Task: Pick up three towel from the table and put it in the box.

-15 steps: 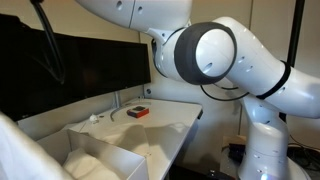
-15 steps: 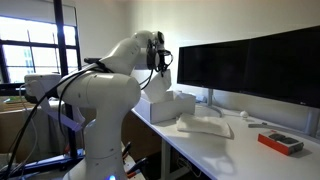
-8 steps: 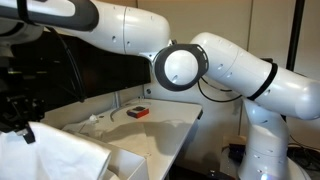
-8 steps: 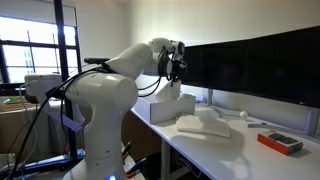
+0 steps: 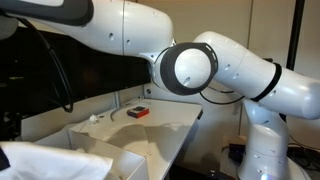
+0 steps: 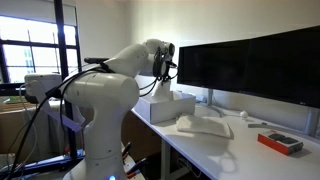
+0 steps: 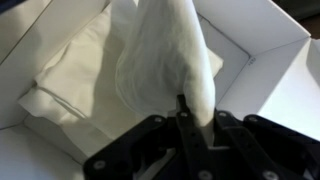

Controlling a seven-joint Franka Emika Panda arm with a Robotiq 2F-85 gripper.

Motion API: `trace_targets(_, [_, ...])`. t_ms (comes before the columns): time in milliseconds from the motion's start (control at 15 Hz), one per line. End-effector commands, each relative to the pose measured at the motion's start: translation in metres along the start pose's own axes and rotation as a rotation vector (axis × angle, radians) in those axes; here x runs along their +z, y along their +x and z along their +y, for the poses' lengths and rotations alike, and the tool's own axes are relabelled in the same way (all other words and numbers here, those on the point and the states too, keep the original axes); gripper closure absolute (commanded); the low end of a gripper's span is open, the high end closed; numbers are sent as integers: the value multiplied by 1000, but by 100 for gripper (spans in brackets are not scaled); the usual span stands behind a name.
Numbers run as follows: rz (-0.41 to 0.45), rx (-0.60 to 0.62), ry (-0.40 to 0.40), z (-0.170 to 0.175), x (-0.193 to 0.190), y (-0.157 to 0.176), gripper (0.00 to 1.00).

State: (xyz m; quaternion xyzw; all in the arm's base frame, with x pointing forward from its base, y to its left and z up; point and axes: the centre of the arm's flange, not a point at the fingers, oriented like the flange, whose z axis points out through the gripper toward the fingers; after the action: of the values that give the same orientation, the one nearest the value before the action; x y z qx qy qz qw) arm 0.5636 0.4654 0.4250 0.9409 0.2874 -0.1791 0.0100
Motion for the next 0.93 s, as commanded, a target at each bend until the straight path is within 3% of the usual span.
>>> trace_targets(0, [21,-37,-48,-41,-61,35,92])
trace_targets(467, [107,-43,-49,-73,-93,15,92])
trace_targets(867, [123,19,28,-35,-109,18,92])
